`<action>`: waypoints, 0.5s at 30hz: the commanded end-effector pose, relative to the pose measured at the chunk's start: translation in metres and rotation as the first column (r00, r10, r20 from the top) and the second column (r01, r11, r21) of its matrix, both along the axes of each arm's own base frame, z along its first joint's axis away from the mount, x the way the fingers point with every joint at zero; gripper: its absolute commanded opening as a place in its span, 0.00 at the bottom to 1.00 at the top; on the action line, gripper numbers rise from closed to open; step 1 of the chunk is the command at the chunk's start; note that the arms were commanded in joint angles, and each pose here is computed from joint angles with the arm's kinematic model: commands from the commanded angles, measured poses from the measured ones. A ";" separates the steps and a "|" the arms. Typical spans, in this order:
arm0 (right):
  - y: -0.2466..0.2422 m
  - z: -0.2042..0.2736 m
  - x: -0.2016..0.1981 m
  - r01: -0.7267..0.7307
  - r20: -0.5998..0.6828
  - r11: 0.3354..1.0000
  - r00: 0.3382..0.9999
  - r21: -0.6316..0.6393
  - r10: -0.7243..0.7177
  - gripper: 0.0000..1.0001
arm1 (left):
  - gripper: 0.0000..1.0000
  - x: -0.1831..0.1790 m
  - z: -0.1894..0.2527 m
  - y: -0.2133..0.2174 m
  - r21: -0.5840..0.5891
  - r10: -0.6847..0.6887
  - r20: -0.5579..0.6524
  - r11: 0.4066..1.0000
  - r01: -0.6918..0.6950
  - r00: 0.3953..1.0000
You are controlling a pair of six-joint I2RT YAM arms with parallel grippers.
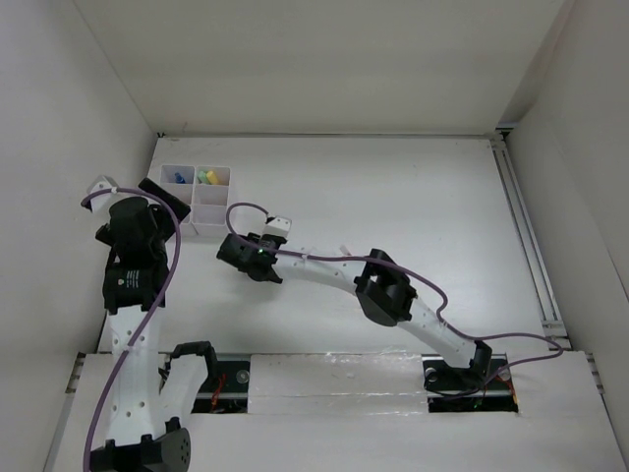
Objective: Sort the stationery into containers
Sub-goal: Pick up the scissors from the center of the board.
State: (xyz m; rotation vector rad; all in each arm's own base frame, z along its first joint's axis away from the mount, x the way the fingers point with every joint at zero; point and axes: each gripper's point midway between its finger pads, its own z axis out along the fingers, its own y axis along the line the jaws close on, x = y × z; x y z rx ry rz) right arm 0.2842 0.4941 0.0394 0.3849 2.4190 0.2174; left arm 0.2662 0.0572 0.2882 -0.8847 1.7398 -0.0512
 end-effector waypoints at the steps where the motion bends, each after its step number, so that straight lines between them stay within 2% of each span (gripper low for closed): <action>1: -0.016 -0.011 -0.007 -0.003 -0.013 0.995 1.000 -0.098 0.002 0.70 | 1.00 0.000 0.007 -0.002 0.009 -0.018 0.036 1.000 0.018 0.999; 6: -0.029 -0.016 -0.008 -0.015 -0.018 0.983 1.000 -0.180 0.012 0.70 | 1.00 0.000 0.007 -0.002 0.009 -0.018 0.036 1.000 0.018 0.999; 15: -0.030 -0.037 -0.005 -0.086 -0.052 0.966 0.996 -0.245 0.076 0.70 | 1.00 0.001 0.007 -0.003 0.006 -0.027 0.037 1.000 0.027 0.999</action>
